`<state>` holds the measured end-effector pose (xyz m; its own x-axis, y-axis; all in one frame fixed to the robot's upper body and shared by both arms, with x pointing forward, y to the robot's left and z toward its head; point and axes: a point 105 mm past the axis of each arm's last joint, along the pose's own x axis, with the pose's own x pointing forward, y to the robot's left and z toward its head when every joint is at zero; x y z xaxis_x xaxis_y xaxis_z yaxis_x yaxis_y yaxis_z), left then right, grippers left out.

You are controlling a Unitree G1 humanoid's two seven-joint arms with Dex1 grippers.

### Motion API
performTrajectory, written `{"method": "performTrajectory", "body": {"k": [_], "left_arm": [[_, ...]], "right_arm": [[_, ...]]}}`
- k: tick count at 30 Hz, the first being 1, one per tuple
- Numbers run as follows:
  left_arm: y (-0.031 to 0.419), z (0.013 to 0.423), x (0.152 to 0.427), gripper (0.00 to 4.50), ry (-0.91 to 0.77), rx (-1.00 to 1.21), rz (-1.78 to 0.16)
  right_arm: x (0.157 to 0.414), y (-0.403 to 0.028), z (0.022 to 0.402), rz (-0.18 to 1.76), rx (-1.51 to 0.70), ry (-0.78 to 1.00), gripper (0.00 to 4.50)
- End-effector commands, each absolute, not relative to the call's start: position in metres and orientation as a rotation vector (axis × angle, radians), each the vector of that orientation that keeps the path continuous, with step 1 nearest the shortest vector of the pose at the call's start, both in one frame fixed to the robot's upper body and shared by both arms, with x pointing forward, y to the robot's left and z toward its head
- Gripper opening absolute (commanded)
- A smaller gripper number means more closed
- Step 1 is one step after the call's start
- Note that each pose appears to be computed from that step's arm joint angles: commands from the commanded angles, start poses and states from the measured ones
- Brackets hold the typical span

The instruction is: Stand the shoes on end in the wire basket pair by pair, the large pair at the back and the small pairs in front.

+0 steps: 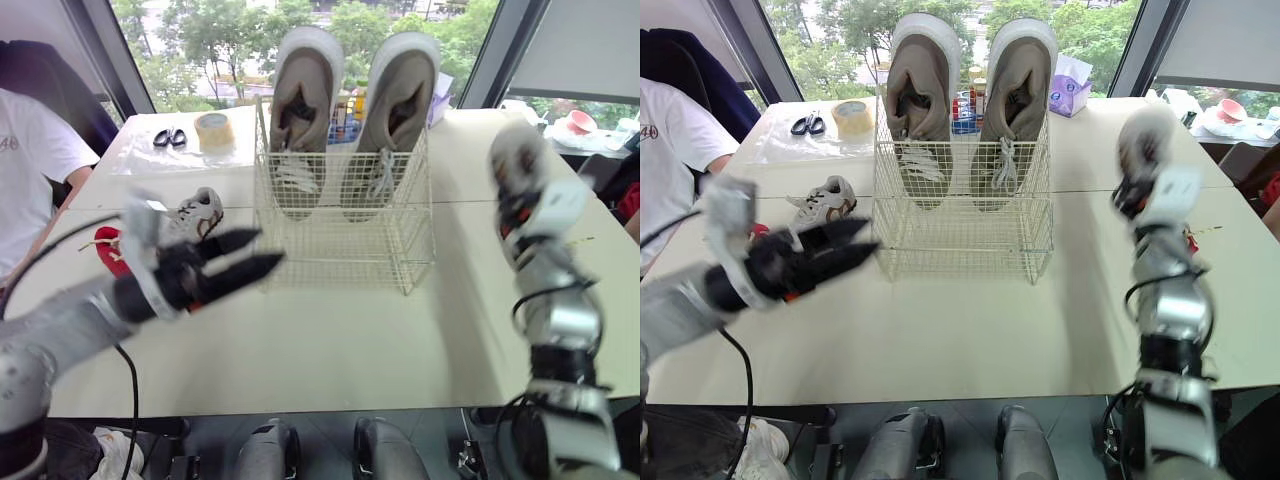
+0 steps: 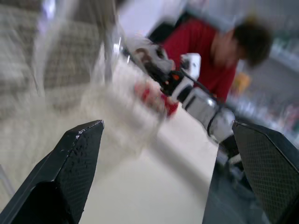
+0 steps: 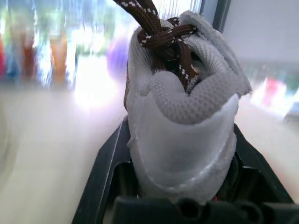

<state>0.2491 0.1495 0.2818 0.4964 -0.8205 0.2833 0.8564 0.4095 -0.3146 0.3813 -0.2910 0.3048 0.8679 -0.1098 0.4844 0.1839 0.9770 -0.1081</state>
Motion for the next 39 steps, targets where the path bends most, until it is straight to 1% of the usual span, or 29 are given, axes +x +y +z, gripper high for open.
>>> {"method": "performTrajectory", "body": {"k": [1, 2, 3, 4, 5, 9, 13, 16, 18, 23, 25, 28, 30, 31, 35, 36, 37, 38, 39], "left_arm": [[0.178, 0.337, 0.262, 4.50, -0.317, -0.609, -1.023], [0.182, 0.350, 0.265, 4.50, -0.366, -0.648, -1.028], [0.185, 0.360, 0.265, 4.50, -0.400, -0.677, -1.047], [0.186, 0.368, 0.264, 4.50, -0.421, -0.685, -1.065], [0.188, 0.373, 0.264, 4.50, -0.432, -0.688, -1.078], [0.197, 0.395, 0.268, 4.50, -0.479, -0.653, -1.101], [0.196, 0.403, 0.273, 4.50, -0.457, -0.564, -1.123], [0.190, 0.407, 0.275, 4.50, -0.437, -0.479, -1.161], [0.184, 0.408, 0.278, 4.50, -0.416, -0.431, -1.188], [0.171, 0.416, 0.289, 4.50, -0.399, -0.436, -1.288], [0.164, 0.423, 0.289, 4.50, -0.407, -0.449, -1.344], [0.149, 0.422, 0.288, 4.50, -0.386, -0.398, -1.413], [0.146, 0.421, 0.289, 3.98, -0.376, -0.409, -1.441], [0.144, 0.420, 0.288, 3.62, -0.371, -0.415, -1.459], [0.142, 0.419, 0.287, 1.63, -0.366, -0.422, -1.488], [0.142, 0.420, 0.287, 1.07, -0.367, -0.426, -1.489], [0.143, 0.419, 0.287, 0.63, -0.368, -0.426, -1.488], [0.143, 0.419, 0.287, 0.29, -0.367, -0.425, -1.485], [0.145, 0.419, 0.289, 0.27, -0.372, -0.435, -1.474]], "right_arm": [[0.331, -0.232, 0.438, 0.118, -0.361, -0.918, 1.66], [0.322, -0.209, 0.455, 0.238, -0.429, -0.963, 1.66], [0.315, -0.190, 0.463, 0.351, -0.487, -0.983, 1.66], [0.310, -0.172, 0.462, 0.482, -0.522, -0.971, 1.66], [0.306, -0.160, 0.461, 0.571, -0.546, -0.960, 1.66], [0.291, -0.118, 0.444, 0.817, -0.731, -0.958, 1.66], [0.288, -0.099, 0.434, 0.924, -0.822, -0.967, 1.66], [0.285, -0.088, 0.428, 0.950, -0.935, -1.011, 1.66], [0.284, -0.081, 0.426, 0.965, -0.966, -1.042, 1.66], [0.285, -0.068, 0.415, 1.019, -1.007, -1.066, 1.66], [0.286, -0.064, 0.414, 1.026, -1.017, -1.073, 1.66], [0.286, -0.062, 0.413, 1.026, -1.035, -1.083, 1.66], [0.285, -0.062, 0.413, 1.026, -1.039, -1.085, 1.65], [0.285, -0.062, 0.412, 1.024, -1.044, -1.087, 1.65], [0.284, -0.063, 0.411, 1.018, -1.062, -1.085, 1.65], [0.284, -0.063, 0.410, 1.018, -1.066, -1.082, 1.65], [0.284, -0.063, 0.410, 1.017, -1.069, -1.078, 1.65], [0.284, -0.064, 0.409, 1.015, -1.072, -1.073, 1.65], [0.285, -0.065, 0.409, 1.013, -1.073, -1.067, 1.65]]}}
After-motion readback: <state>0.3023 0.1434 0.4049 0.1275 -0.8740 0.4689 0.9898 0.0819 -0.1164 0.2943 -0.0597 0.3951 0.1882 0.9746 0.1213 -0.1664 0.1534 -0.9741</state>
